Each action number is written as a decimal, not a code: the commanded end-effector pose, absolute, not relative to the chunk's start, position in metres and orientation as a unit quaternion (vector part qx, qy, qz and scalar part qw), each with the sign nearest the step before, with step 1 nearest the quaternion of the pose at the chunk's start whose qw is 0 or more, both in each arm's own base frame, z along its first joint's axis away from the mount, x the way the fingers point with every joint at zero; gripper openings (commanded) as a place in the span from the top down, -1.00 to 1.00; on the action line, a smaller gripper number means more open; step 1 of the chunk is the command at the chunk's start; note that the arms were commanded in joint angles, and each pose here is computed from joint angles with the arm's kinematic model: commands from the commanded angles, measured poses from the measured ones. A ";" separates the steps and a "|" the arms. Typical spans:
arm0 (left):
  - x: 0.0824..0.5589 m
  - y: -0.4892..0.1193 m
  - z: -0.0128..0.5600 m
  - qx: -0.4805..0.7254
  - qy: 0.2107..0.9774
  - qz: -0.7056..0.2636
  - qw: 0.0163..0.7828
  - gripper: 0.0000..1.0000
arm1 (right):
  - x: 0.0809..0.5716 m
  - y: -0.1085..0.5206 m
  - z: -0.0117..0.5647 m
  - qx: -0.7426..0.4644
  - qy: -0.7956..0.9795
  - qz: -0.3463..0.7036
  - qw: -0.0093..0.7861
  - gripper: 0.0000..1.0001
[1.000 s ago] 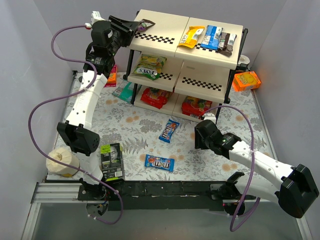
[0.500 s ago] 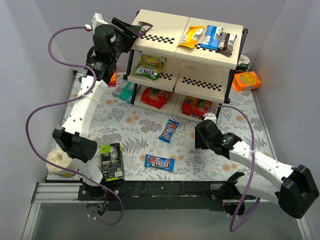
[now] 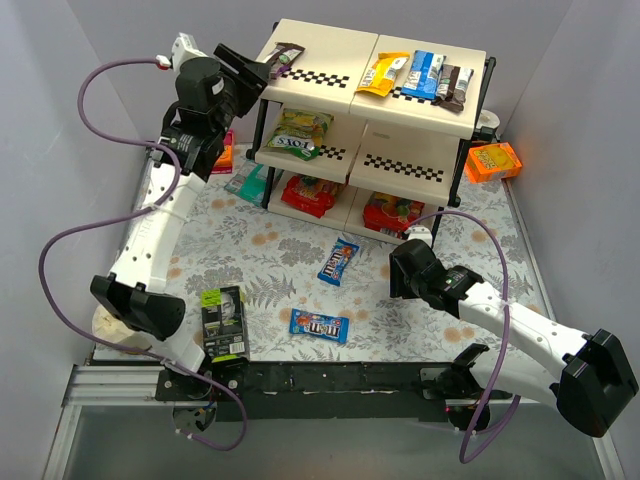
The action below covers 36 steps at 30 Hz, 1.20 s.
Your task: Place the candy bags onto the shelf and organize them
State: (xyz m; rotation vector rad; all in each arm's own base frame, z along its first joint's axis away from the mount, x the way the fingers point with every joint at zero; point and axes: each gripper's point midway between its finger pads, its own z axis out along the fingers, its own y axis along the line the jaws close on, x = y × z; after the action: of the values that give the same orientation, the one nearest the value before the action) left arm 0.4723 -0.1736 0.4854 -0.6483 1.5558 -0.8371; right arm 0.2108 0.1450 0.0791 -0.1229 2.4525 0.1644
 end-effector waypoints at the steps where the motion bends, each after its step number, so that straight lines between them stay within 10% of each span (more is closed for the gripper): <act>1: 0.441 -0.153 0.496 -0.277 0.669 -0.330 0.605 -0.12 | 0.217 0.148 0.084 -0.046 0.934 0.069 0.347 -0.07; 16: 0.350 -0.152 0.414 -0.190 0.754 -0.325 0.539 -0.74 | 0.218 0.178 0.092 -0.111 0.934 0.112 0.319 -0.40; 36: 0.188 -0.223 0.105 -0.042 0.942 -0.317 0.107 -0.75 | 0.141 0.277 0.069 -0.326 0.882 0.301 0.158 -0.18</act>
State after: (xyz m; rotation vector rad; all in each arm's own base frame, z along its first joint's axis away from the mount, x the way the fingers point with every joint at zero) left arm 0.2114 -0.2141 0.1291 -0.2017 2.6629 -0.8936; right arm 0.1481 0.2479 0.0575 -0.7994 2.5823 0.7397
